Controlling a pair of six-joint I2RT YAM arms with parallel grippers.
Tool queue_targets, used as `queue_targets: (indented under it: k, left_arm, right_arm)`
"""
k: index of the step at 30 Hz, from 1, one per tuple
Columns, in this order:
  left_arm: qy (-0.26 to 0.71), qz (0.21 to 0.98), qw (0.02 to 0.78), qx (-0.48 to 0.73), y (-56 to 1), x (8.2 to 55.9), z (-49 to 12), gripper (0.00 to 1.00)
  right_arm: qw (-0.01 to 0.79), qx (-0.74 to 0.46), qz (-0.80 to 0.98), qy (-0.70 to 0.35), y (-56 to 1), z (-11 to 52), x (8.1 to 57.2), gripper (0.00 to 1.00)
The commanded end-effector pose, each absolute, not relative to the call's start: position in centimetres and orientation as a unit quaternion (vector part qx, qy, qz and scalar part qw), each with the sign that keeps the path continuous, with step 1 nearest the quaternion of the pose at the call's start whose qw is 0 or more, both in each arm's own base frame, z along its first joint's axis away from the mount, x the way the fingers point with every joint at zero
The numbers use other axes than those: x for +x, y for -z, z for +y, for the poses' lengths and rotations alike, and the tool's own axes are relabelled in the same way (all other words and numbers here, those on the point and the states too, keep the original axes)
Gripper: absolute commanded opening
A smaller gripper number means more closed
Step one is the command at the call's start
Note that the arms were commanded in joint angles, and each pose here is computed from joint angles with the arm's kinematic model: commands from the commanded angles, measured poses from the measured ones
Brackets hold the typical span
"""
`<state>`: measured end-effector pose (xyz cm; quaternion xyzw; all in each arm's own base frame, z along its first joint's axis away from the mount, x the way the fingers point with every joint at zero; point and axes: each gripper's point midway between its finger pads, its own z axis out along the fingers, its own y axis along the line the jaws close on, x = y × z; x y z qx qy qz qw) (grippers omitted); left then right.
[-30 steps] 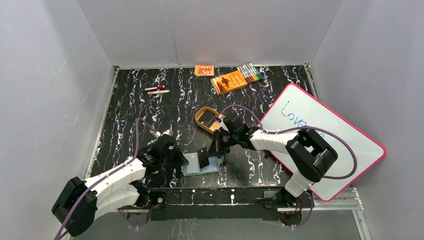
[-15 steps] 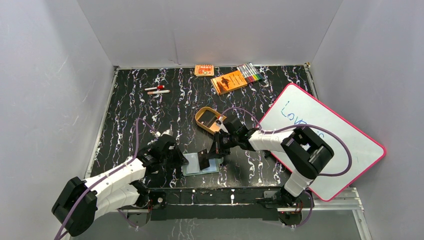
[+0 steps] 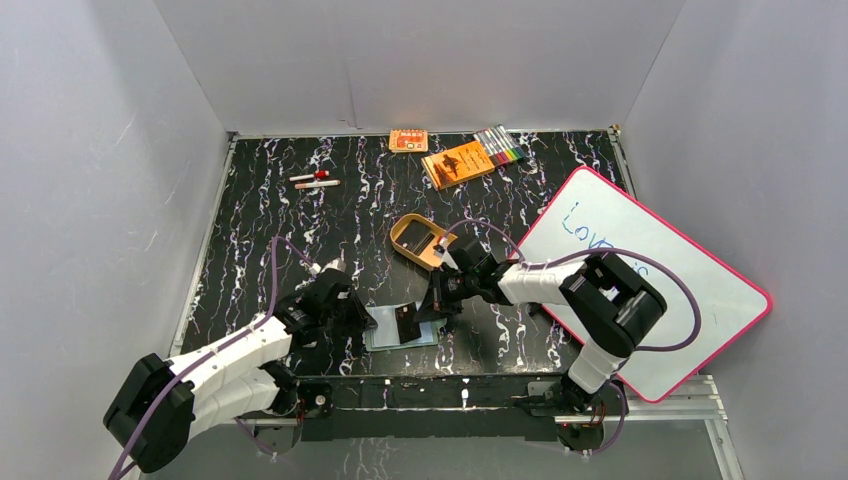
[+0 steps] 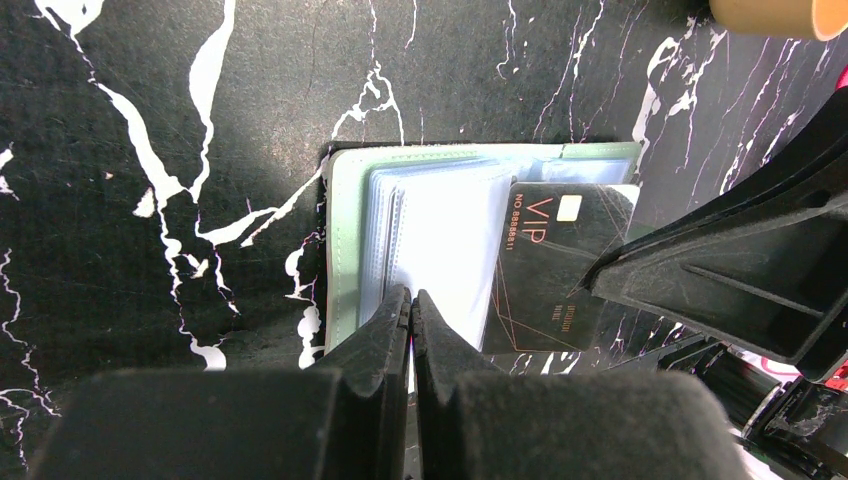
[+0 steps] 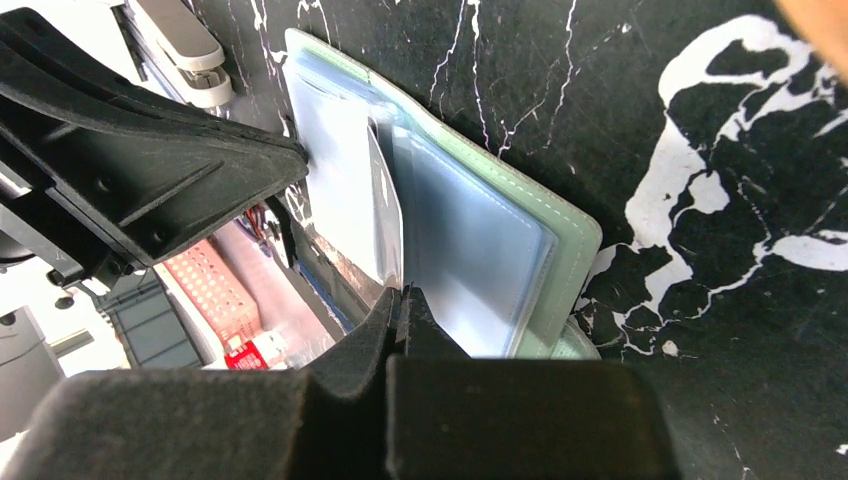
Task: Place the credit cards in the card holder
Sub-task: Insert the credit card into the card holder.
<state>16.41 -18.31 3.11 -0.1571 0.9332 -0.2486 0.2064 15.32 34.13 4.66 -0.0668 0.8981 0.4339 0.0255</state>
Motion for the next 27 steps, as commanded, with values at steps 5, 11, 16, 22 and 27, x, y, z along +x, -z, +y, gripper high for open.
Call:
queue_targets:
  k: [5, 11, 16, 22, 27]
  left_arm:
    - [0.205, 0.944, 0.200, -0.164, -1.5, 15.6, -16.5, 0.00]
    - [0.204, 0.944, 0.199, -0.165, -1.5, 15.6, -16.4, 0.00]
    - [0.205, 0.944, 0.199, -0.165, -1.5, 15.6, -16.5, 0.00]
    - [0.207, 0.944, 0.198, -0.164, -1.5, 15.6, -16.6, 0.00]
    - [0.206, 0.944, 0.197, -0.164, -1.4, 15.5, -16.5, 0.00]
  right_arm:
    - [0.017, -0.073, 0.896, -0.437, -4.6, 33.4, 14.2, 0.00]
    - [0.014, -0.073, 0.893, -0.443, -4.6, 33.8, 14.3, 0.00]
    - [0.015, -0.072, 0.888, -0.454, -4.8, 34.3, 14.5, 0.00]
    - [0.013, -0.070, 0.880, -0.470, -5.1, 35.1, 14.7, 0.00]
    - [0.016, -0.067, 0.878, -0.473, -5.1, 35.3, 14.9, 0.00]
